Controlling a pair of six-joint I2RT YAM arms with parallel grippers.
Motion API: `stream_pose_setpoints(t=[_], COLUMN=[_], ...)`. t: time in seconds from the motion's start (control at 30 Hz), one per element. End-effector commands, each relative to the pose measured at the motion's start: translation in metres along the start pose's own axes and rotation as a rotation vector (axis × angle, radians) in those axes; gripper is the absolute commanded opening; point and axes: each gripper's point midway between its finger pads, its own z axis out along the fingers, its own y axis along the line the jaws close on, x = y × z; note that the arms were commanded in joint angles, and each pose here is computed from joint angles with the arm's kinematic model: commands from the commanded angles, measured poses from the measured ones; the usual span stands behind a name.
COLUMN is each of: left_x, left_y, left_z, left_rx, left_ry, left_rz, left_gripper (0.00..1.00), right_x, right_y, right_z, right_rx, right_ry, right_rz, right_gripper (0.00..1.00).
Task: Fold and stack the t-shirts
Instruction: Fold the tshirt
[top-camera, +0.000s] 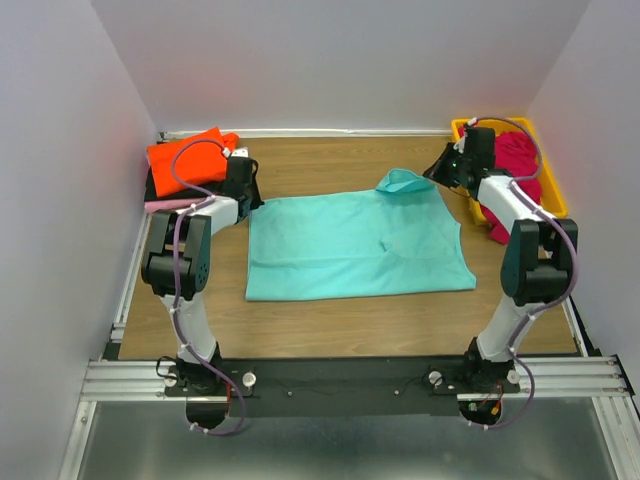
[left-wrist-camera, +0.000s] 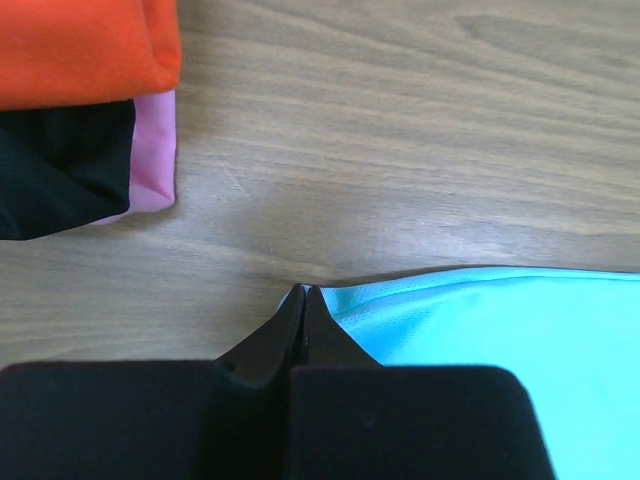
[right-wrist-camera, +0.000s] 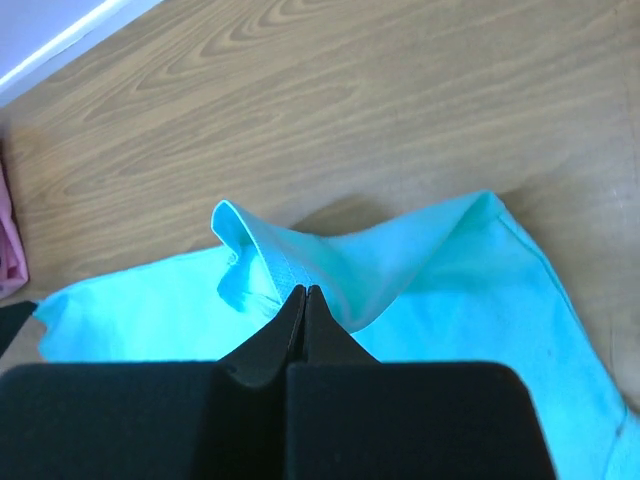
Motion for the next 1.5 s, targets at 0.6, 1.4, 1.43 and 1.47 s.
stream_pose_setpoints(t=[0.6, 1.4, 1.43, 1.47], left_x=[0.001, 0.024, 0.027, 0.031], left_y=[0.008, 0.002, 0.002, 0.002], left_z=[-0.059, -0.112, -0.113, -0.113], left_rx=[0.049, 0.140, 0.143, 0.143], left_ry=[-0.120, -0.154, -0.146, -0.139], left_rz=[-0.077, -0.064, -0.063, -0.062], left_gripper=[0.00, 0.00, 0.00, 0.00], right_x=[0.059, 0.094, 0.099, 0.100], right_y=[-0.019, -0.038, -0.042, -0.043], right_z=[-0.117, -0.163, -0.163, -0.164], right_rx=[0.051, 0.116, 0.126, 0.130], right_ry=[-0.123, -0.156, -0.147, -0.150], right_rz=[-0.009, -0.006, -0.002, -0.002], right_gripper=[0.01, 0.01, 0.01, 0.01])
